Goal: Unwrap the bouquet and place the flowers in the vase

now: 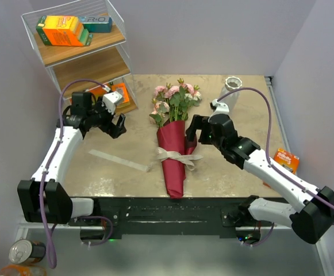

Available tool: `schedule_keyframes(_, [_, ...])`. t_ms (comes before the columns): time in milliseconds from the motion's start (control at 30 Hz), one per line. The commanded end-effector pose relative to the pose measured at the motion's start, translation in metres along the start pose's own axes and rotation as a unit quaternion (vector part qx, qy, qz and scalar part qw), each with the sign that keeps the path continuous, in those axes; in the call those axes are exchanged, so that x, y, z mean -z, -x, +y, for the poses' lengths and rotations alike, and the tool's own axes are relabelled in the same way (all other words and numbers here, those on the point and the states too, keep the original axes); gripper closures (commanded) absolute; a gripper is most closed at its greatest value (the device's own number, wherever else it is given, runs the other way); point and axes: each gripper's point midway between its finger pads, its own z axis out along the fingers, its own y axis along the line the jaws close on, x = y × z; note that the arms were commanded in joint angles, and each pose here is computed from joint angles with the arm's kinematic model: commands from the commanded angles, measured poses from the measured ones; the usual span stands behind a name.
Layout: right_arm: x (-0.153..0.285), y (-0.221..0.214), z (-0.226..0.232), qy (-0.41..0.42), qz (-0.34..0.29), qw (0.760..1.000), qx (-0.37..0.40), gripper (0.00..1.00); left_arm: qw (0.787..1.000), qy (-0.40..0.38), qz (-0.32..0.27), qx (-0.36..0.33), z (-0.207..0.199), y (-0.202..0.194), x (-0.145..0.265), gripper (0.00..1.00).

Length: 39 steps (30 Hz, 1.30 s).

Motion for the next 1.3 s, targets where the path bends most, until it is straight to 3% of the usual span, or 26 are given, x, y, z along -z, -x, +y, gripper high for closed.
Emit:
schedule_keyframes(0, [-0.005, -0.014, -0.016, -0.022, 0.009, 0.999, 0.029, 0.01, 0.998, -0.033, 0.014, -0.042, -0.013, -0.006, -0.020, 0.01])
schedule_keyframes(100, [-0.007, -0.024, -0.029, -0.036, 0.002, 0.999, 0.038, 0.01, 0.996, -0.058, 0.035, -0.063, -0.025, -0.017, -0.028, 0.01])
schedule_keyframes(267, [-0.019, -0.061, -0.043, -0.064, 0.040, 0.996, 0.043, 0.04, 0.986, -0.117, 0.078, -0.094, -0.048, -0.041, -0.037, 0.00])
schedule_keyframes(400, [-0.019, -0.085, -0.050, -0.073, 0.045, 0.996, -0.009, 0.07, 0.975, -0.148, 0.110, -0.127, -0.082, -0.060, -0.044, 0.00])
schedule_keyframes(633, [-0.025, -0.099, -0.051, -0.071, 0.042, 0.994, -0.074, 0.06, 0.959, -0.185, 0.125, -0.174, -0.124, -0.072, -0.068, 0.01])
schedule_keyframes(800, [-0.036, -0.107, -0.047, -0.083, 0.068, 0.991, -0.081, 0.05, 0.958, -0.191, 0.121, -0.179, -0.131, -0.073, -0.080, 0.00])
schedule_keyframes(1267, [-0.049, -0.122, -0.018, -0.015, 0.086, 0.981, -0.173, 0.05, 0.952, -0.210, 0.122, -0.188, -0.160, -0.085, -0.096, 0.01])
